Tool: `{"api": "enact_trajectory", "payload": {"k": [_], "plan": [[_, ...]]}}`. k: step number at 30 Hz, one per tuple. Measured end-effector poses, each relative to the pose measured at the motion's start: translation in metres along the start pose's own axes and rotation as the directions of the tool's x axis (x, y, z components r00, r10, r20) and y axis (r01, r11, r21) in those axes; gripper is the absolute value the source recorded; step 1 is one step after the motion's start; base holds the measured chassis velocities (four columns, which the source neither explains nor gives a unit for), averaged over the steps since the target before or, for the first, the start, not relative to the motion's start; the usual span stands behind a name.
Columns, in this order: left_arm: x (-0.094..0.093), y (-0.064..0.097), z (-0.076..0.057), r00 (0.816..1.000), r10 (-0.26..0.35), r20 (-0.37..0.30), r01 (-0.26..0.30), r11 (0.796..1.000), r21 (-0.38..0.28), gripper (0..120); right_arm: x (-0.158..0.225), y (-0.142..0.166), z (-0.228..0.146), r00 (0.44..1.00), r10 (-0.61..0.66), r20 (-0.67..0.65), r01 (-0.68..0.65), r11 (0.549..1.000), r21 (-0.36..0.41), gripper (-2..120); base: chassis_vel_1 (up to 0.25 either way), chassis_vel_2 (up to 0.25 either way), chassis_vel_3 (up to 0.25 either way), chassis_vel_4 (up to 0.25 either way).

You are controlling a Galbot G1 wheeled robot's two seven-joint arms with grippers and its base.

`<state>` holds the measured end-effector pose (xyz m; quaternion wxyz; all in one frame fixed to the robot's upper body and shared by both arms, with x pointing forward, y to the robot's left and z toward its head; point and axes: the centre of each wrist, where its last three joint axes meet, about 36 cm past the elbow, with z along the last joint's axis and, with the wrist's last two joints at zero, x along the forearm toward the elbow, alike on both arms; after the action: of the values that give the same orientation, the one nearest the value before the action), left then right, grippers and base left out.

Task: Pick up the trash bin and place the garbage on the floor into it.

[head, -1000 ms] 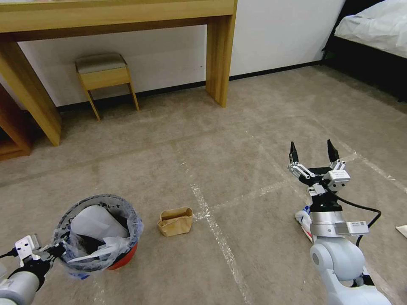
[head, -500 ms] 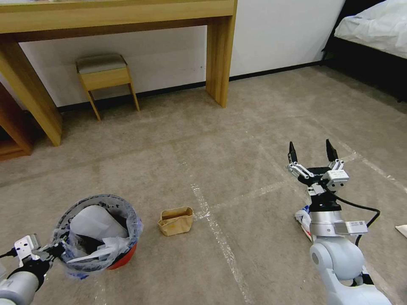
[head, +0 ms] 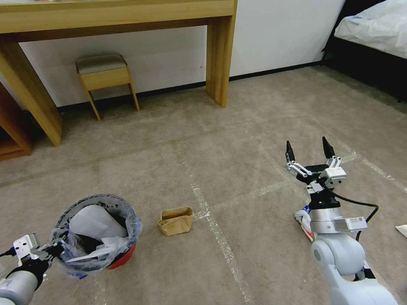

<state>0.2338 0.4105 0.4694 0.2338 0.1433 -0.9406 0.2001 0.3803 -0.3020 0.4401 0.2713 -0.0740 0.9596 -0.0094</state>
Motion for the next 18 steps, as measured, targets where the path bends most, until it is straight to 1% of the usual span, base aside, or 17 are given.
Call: {"api": "enact_trajectory", "payload": {"k": [5, 12, 18], "plan": [[0.001, 0.003, -0.001, 1.0, -0.007, 0.003, 0.007, 1.0, 0.003, 1, -0.011, -0.001, 0.002, 1.0, -0.019, 0.014, 0.019, 1.0, -0.001, 100, 0.0, 0.0, 0.0, 0.0], [-0.001, 0.003, 0.001, 1.0, -0.01, 0.003, 0.01, 1.0, 0.014, 1, -0.012, 0.001, 0.006, 1.0, -0.025, 0.008, 0.025, 1.0, -0.006, 99, 0.0, 0.0, 0.0, 0.0], [-0.001, 0.005, 0.001, 1.0, -0.014, 0.001, 0.014, 1.0, 0.012, 1, -0.016, -0.003, 0.008, 0.999, -0.051, 0.004, 0.051, 0.999, 0.015, 100, 0.0, 0.0, 0.0, 0.0]]}}
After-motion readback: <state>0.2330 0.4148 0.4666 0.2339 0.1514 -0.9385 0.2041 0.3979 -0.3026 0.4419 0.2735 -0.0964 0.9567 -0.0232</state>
